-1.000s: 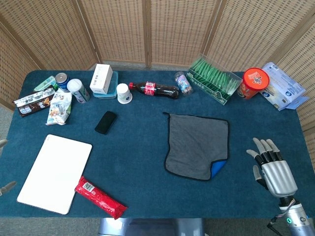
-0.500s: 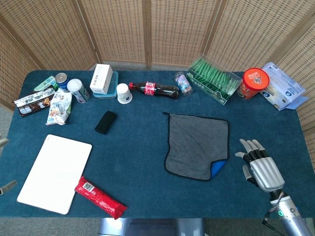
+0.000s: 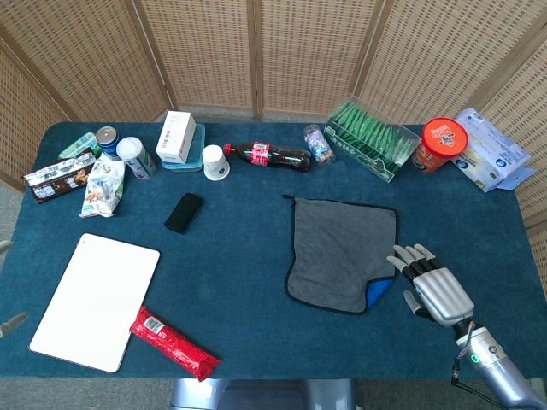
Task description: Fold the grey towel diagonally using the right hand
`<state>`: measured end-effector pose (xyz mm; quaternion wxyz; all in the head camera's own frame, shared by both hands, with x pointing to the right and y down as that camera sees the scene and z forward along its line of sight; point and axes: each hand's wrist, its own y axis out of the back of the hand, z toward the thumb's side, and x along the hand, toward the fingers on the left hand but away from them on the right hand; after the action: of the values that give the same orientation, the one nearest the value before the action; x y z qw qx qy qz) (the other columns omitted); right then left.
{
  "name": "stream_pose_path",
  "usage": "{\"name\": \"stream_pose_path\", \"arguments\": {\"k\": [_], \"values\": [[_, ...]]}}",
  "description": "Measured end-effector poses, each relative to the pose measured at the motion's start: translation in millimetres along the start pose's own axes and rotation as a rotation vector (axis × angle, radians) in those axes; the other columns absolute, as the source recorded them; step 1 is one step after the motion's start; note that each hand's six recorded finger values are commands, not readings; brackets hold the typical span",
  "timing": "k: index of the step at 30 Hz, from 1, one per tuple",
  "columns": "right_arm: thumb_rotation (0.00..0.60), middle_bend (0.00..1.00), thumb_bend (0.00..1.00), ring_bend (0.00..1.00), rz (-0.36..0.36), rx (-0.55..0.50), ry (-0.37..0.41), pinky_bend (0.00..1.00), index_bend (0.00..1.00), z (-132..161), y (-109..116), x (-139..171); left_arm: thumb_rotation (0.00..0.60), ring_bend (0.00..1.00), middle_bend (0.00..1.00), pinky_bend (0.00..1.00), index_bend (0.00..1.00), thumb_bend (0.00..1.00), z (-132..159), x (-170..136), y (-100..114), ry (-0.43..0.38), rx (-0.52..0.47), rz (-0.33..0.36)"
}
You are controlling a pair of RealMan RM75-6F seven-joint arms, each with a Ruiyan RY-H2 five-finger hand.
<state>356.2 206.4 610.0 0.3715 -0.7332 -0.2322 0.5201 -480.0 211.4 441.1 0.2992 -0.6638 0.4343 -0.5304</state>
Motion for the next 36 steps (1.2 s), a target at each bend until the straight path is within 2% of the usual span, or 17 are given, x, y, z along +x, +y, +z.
{"name": "stream_pose_path", "arguments": {"k": [2, 6, 20, 25, 36], "values": [[0.6, 0.0, 0.39, 0.0, 0.012, 0.006, -0.001, 0.07, 0.02, 0, 0, 0, 0.6, 0.0, 0.0, 0.0, 0.11, 0.11, 0, 0, 0, 0.0, 0.0, 0.0], [0.6, 0.0, 0.36, 0.0, 0.016, 0.018, -0.004, 0.07, 0.02, -1, -1, -1, 0.6, 0.0, 0.0, 0.0, 0.11, 0.11, 0, 0, 0, 0.0, 0.001, -0.001], [0.6, 0.0, 0.36, 0.0, 0.074, 0.098, 0.037, 0.07, 0.21, 7, -10, -13, 0.6, 0.0, 0.0, 0.0, 0.11, 0.11, 0, 1, -1, 0.003, 0.003, -0.003], [0.6, 0.0, 0.36, 0.0, 0.093, 0.137, 0.064, 0.07, 0.24, 14, -13, -21, 0.6, 0.0, 0.0, 0.0, 0.11, 0.11, 0, 1, -1, 0.004, 0.003, -0.004], [0.6, 0.0, 0.37, 0.0, 0.166, 0.216, 0.131, 0.07, 0.24, 34, -21, -46, 0.6, 0.0, 0.0, 0.0, 0.11, 0.11, -2, 1, -1, 0.008, 0.004, -0.006]]}}
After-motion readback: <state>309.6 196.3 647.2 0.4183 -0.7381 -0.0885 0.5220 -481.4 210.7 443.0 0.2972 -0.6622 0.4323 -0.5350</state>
